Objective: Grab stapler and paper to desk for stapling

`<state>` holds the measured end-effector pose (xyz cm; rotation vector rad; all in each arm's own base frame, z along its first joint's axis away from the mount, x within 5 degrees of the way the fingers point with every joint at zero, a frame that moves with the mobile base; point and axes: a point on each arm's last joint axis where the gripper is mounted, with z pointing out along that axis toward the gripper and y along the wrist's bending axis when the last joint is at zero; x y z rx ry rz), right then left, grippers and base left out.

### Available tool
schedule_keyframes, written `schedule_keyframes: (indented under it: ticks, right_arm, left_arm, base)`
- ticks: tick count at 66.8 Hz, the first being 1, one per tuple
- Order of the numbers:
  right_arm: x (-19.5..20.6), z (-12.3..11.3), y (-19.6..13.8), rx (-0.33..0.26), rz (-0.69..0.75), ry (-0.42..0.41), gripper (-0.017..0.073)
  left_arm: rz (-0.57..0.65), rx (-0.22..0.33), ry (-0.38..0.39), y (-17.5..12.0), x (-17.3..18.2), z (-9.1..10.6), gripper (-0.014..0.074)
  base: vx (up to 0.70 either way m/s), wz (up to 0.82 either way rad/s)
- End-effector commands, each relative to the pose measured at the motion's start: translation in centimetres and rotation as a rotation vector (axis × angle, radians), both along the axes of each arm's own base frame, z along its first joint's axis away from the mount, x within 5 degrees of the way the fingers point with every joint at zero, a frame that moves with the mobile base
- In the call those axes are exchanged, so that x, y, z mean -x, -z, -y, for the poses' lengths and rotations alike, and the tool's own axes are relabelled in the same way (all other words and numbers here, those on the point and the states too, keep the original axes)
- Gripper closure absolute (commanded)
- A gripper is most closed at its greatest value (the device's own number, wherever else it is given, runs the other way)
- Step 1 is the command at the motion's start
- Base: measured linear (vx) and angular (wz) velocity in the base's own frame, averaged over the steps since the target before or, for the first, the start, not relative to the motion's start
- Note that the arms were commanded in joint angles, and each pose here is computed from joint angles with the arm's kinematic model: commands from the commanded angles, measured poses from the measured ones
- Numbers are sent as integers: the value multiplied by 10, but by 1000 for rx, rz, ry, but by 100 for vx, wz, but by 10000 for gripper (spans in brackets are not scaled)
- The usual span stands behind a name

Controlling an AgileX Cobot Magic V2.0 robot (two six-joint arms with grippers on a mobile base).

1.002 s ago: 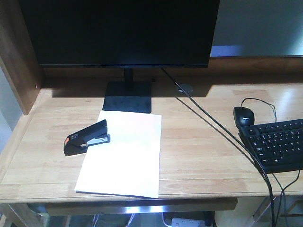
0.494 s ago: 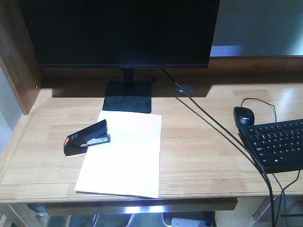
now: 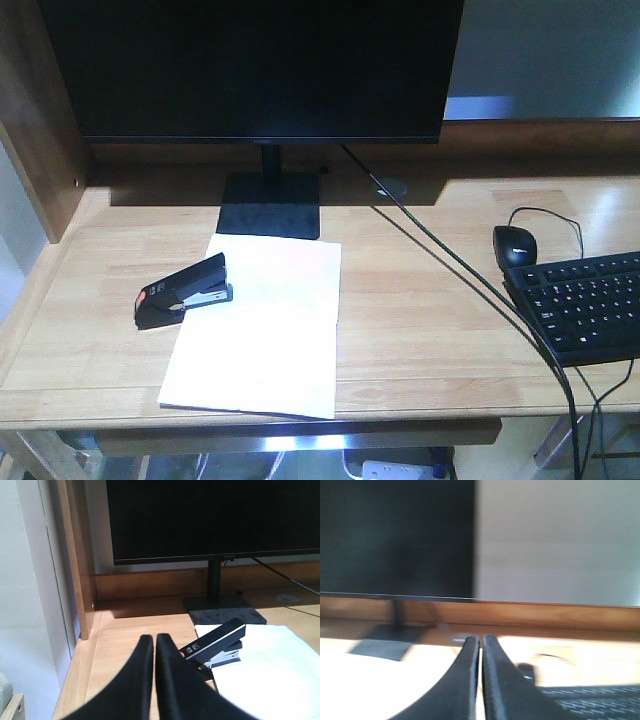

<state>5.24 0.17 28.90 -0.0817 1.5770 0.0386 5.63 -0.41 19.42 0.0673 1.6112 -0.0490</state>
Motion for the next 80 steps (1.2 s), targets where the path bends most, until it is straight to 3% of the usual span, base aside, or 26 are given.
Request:
schedule_keyframes:
  ticks: [1, 13, 34, 80]
  right_arm:
    - [2, 1, -15, 33, 97, 53, 568]
    - [6, 2, 6, 72, 168, 90, 568]
    - [-2, 1, 75, 64, 214, 73, 568]
    - [-2, 1, 75, 49, 209, 72, 568]
  left_arm:
    - [62, 6, 7, 2, 0, 0, 601]
    - [62, 6, 7, 2, 0, 0, 601]
    - [62, 6, 7, 2, 0, 0, 601]
    - [62, 6, 7, 2, 0, 0, 601]
  base:
    - [0, 0]
    - [0, 0]
    - [0, 0]
    - [0, 0]
